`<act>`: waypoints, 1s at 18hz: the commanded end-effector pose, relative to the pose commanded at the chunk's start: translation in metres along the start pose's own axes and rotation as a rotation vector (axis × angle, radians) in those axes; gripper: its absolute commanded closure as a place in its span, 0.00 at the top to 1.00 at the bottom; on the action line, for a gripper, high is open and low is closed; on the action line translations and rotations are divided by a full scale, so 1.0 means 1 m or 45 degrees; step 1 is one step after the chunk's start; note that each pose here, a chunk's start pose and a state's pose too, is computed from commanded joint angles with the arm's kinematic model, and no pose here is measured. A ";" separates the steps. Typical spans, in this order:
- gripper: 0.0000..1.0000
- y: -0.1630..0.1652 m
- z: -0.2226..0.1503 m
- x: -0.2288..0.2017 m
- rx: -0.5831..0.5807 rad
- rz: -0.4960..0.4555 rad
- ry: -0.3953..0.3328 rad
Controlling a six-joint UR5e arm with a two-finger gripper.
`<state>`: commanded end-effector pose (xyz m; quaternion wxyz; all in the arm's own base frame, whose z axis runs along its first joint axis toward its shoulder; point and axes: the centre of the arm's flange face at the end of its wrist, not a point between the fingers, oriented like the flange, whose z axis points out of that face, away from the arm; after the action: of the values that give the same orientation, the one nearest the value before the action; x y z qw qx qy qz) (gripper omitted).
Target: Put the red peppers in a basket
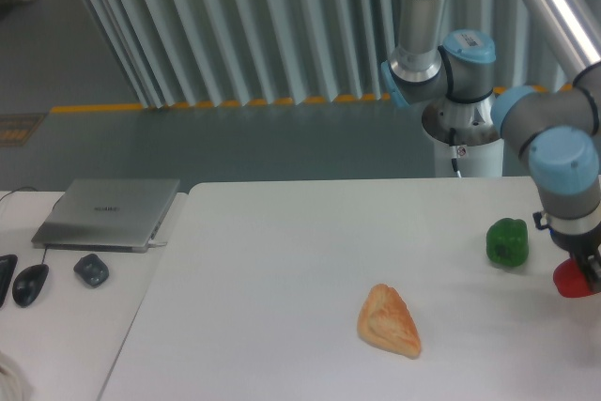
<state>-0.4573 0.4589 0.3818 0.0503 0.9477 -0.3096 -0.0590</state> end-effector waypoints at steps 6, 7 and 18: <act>0.11 0.052 -0.007 -0.026 0.066 -0.139 -0.106; 0.11 0.071 -0.007 -0.025 0.068 -0.163 -0.119; 0.14 0.150 0.031 -0.052 0.023 -0.317 -0.218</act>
<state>-0.5907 0.3674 0.3755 0.0076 0.9707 -0.1933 -0.1425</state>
